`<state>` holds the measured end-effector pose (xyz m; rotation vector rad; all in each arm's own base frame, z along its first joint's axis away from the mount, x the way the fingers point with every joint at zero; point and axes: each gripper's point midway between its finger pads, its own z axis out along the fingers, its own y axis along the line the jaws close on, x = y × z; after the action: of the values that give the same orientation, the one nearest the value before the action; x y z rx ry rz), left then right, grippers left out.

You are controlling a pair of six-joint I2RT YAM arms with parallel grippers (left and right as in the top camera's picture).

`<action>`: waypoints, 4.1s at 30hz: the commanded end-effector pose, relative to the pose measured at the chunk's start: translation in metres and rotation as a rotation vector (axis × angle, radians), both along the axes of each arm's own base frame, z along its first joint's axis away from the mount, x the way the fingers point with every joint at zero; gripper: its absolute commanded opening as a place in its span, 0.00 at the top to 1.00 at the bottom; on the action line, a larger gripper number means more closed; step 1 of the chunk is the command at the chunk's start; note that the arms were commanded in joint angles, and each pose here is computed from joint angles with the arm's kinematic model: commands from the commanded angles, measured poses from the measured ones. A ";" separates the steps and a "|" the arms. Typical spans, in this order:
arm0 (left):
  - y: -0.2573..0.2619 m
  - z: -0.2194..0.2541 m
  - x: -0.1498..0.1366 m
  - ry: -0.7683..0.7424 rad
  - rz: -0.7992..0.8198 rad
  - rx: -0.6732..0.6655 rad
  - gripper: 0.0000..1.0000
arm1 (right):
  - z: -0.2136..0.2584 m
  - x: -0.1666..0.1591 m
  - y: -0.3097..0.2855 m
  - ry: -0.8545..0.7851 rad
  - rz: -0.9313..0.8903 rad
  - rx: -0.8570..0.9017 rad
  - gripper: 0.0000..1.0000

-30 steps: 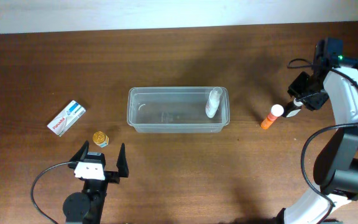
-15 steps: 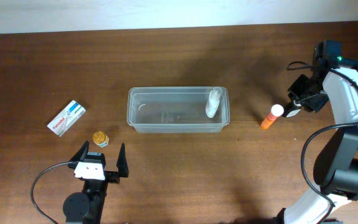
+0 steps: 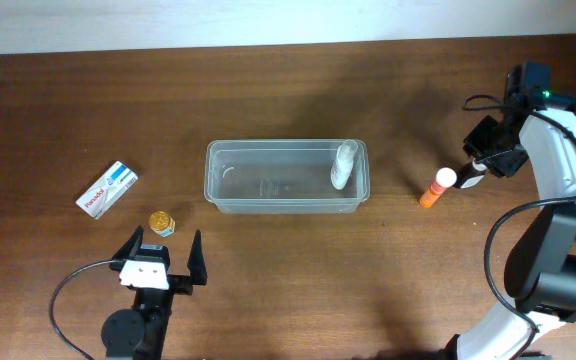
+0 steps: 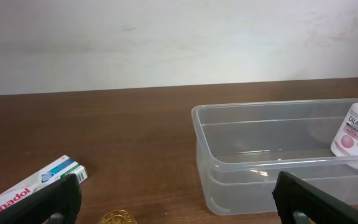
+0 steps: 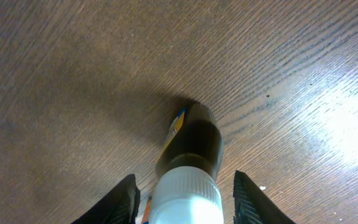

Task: Pack container
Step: 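Lower right gripper onto the dark white-capped bottle and grasp it, then move the dark bottle into the container beside the spray bottle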

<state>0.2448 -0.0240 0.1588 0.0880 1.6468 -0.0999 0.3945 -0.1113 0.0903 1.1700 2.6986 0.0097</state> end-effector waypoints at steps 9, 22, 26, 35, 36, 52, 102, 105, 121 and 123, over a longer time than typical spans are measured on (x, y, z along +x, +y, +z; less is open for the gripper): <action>0.000 -0.002 0.000 -0.002 0.003 0.011 0.01 | -0.011 -0.002 -0.004 0.009 -0.047 0.046 0.54; 0.000 -0.002 0.000 -0.002 0.003 0.011 0.01 | -0.015 -0.005 -0.002 0.035 0.005 0.044 0.77; 0.000 -0.002 0.000 -0.002 0.003 0.011 0.00 | -0.015 -0.009 -0.001 0.053 0.042 0.042 0.81; 0.000 -0.002 0.000 -0.002 0.003 0.011 0.01 | 0.027 -0.004 -0.008 0.023 0.141 -0.022 0.82; 0.000 -0.002 0.000 -0.002 0.003 0.011 0.01 | 0.034 -0.003 -0.009 0.016 0.155 -0.029 0.82; 0.000 -0.002 0.000 -0.002 0.003 0.011 0.01 | 0.182 0.016 0.068 -0.153 0.615 -0.152 0.81; 0.000 -0.002 0.000 -0.002 0.003 0.011 0.01 | 0.080 -0.040 0.303 0.002 1.347 -0.076 0.80; 0.000 -0.002 0.000 -0.002 0.003 0.012 0.01 | 0.071 -0.038 0.303 0.002 1.346 -0.076 0.80; 0.000 -0.002 0.000 -0.002 0.003 0.011 0.00 | 0.046 -0.030 0.279 0.042 1.291 -0.107 0.80; 0.000 -0.002 0.000 -0.002 0.003 0.011 0.01 | 0.046 -0.030 0.277 0.044 1.285 -0.106 0.81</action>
<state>0.2448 -0.0239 0.1588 0.0877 1.6468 -0.0996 0.3603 0.1737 0.1309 -0.7246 2.9162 0.0491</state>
